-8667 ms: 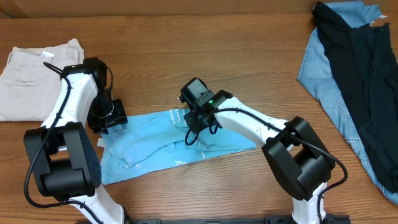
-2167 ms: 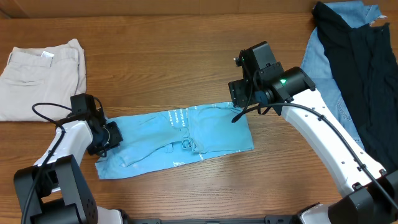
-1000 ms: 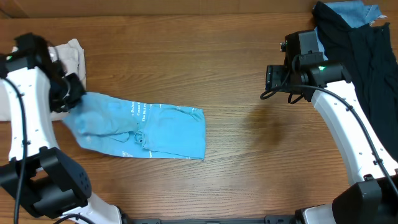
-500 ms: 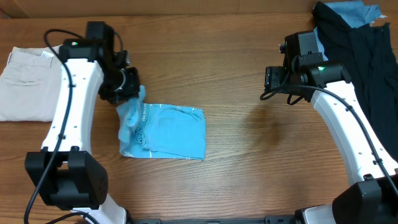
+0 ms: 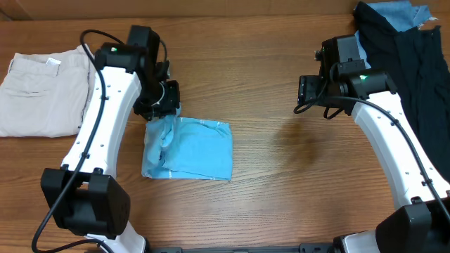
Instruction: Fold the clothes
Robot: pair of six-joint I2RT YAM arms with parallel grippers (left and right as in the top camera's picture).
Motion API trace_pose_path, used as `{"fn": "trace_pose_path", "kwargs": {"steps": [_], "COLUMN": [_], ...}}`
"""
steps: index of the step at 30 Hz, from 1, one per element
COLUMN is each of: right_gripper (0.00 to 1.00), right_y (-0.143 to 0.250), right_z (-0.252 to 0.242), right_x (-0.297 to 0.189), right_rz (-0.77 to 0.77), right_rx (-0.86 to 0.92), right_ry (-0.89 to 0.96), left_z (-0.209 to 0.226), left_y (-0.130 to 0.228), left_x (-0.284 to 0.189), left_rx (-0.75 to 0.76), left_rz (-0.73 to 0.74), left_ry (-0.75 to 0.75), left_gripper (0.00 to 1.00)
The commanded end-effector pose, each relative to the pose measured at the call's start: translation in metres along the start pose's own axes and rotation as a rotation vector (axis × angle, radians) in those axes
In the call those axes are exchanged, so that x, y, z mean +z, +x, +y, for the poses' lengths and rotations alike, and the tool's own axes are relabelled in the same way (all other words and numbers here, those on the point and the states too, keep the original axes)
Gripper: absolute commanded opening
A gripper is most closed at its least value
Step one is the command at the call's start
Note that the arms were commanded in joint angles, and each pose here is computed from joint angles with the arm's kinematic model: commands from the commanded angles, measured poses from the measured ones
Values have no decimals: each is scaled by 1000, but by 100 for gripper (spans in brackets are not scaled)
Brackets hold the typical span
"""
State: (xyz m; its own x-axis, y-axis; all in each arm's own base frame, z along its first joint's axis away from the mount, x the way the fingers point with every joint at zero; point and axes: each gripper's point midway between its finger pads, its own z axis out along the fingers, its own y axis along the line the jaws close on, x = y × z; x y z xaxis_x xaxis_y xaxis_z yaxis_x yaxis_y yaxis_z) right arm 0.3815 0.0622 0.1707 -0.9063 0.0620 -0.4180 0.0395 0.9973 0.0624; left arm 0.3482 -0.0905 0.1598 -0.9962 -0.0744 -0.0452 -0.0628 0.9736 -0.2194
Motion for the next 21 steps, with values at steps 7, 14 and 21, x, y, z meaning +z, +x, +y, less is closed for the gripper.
{"fn": "trace_pose_path", "kwargs": {"steps": [7, 14, 21], "right_gripper": [73, 73, 74], "right_y": [4, 4, 4], "right_z": [0, 0, 0], "right_x": [1, 1, 1], "right_rz": [16, 16, 16], "right_rx": [-2, -2, -2], "right_ry": [-5, -5, -5], "left_z": [-17, -22, -29], "left_y": [-1, 1, 4], "left_x": [-2, -1, 1], "left_rx": [5, 6, 16], "left_rz": [-18, -15, -11], "left_ry": [8, 9, 10], "left_gripper": [13, 14, 19]}}
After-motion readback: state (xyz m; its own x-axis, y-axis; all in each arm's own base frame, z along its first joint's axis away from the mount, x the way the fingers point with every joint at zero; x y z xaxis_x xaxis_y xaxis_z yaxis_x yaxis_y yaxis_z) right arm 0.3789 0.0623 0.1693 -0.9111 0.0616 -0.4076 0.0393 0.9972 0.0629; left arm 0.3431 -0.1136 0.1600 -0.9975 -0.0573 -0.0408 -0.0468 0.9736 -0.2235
